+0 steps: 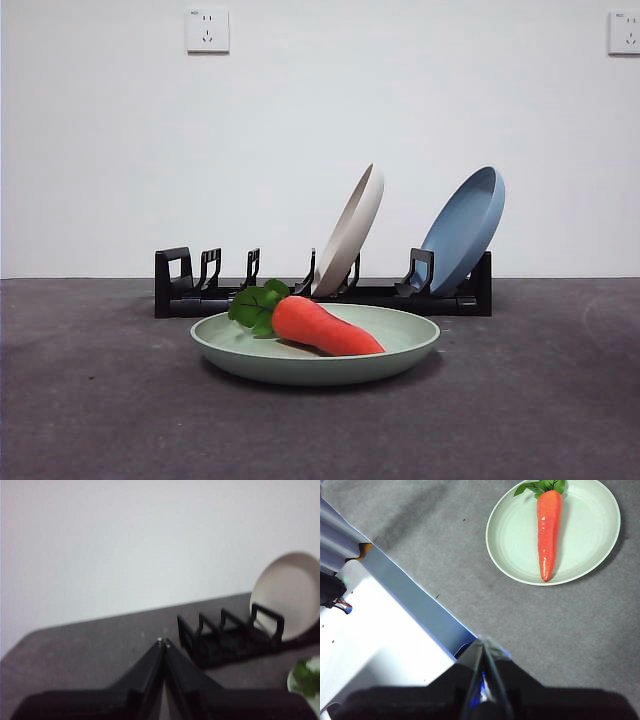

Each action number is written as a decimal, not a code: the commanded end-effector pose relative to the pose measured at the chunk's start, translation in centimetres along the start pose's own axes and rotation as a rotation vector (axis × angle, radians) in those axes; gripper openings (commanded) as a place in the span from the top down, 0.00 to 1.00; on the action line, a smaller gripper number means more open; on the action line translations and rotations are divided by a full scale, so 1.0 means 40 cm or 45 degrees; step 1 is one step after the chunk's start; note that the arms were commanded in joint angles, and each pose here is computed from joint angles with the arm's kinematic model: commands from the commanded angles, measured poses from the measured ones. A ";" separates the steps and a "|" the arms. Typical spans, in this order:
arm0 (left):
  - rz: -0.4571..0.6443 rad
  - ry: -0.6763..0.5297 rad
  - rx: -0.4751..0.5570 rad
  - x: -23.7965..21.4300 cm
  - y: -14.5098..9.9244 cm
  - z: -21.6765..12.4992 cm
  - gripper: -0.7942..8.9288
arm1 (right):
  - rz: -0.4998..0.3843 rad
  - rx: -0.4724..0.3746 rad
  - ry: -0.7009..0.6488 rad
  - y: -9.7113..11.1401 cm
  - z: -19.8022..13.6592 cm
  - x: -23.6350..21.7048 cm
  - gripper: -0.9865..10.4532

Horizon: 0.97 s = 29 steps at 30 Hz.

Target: Take the green plate from the plate rack,put the plate on the table,take the carrot from the table,put the carrot in the plate

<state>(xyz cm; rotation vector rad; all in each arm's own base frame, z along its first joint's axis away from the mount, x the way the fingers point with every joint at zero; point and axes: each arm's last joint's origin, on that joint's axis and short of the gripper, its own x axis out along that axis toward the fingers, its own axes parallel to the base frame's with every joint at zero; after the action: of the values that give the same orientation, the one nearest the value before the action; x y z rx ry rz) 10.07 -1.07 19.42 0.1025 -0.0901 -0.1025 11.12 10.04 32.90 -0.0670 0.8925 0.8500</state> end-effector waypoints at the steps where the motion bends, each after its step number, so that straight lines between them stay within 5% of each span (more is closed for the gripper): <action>1: 0.007 0.027 -0.021 -0.001 -0.002 -0.036 0.92 | 0.006 0.001 -0.003 0.001 -0.001 0.000 0.91; 13: -0.012 0.350 -0.138 -0.024 -0.011 -0.118 0.92 | 0.006 0.001 -0.003 0.001 -0.001 0.000 0.91; 29: -0.004 0.339 -0.175 -0.023 -0.011 -0.116 0.92 | 0.006 0.001 -0.003 0.001 -0.002 -0.002 0.91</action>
<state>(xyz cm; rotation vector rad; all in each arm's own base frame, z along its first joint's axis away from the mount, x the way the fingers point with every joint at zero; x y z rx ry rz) 9.50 -0.97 15.10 -0.0119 0.1747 -0.1021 11.08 10.01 32.89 -0.0674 0.8944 0.8496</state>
